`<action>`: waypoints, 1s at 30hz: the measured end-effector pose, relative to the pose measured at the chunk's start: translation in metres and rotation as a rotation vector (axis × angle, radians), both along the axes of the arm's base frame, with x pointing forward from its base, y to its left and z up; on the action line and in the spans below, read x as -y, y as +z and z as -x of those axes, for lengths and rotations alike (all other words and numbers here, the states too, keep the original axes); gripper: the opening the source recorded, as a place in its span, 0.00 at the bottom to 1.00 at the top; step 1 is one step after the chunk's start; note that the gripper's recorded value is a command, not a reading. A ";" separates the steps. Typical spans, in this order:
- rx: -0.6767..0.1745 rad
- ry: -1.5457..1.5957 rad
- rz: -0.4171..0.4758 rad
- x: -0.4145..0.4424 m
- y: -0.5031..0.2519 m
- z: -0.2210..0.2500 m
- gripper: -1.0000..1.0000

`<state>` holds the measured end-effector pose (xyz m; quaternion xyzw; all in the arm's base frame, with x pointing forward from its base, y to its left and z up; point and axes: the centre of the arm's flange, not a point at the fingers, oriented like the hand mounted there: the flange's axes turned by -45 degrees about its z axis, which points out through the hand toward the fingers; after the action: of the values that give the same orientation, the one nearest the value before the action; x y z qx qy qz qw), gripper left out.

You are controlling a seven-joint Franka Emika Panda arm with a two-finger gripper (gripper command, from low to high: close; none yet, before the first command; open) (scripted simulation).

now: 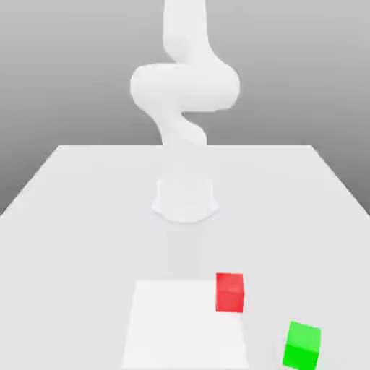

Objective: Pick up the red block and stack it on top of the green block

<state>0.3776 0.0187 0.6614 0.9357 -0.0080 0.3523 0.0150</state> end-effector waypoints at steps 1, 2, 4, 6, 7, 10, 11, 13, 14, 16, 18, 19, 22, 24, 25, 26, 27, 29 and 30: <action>-0.038 -0.007 0.013 -0.007 -0.025 -0.013 0.50; -0.076 -0.013 0.024 -0.014 -0.049 -0.024 0.50; -0.150 -0.024 0.040 -0.023 -0.099 -0.042 0.50; -0.223 -0.033 0.050 -0.030 -0.149 -0.054 0.50; -0.259 -0.037 0.052 -0.033 -0.174 -0.058 0.50; -0.367 -0.046 0.051 -0.039 -0.246 -0.060 0.50; -0.402 -0.048 0.047 -0.041 -0.270 -0.058 0.50; -0.471 -0.052 0.036 -0.044 -0.314 -0.051 0.50; -0.505 -0.052 0.029 -0.046 -0.335 -0.045 0.50; -0.571 -0.053 0.010 -0.050 -0.374 -0.031 0.50; -0.634 -0.052 -0.015 -0.056 -0.409 -0.013 0.50; -0.665 -0.048 -0.028 -0.059 -0.425 -0.003 0.50; -0.708 -0.043 -0.052 -0.066 -0.452 0.012 0.50; -0.709 -0.045 -0.057 -0.067 -0.460 0.012 0.50; -0.708 -0.049 -0.059 -0.066 -0.464 0.011 0.50; -0.708 -0.050 -0.061 -0.066 -0.468 0.010 0.50; -0.707 -0.051 -0.061 -0.066 -0.472 0.010 0.50; -0.707 -0.051 -0.062 -0.066 -0.481 0.009 0.50; -0.707 -0.050 -0.062 -0.066 -0.486 0.010 0.50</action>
<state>0.3681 0.0851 0.1756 0.9993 -0.0360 0.0056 -0.0027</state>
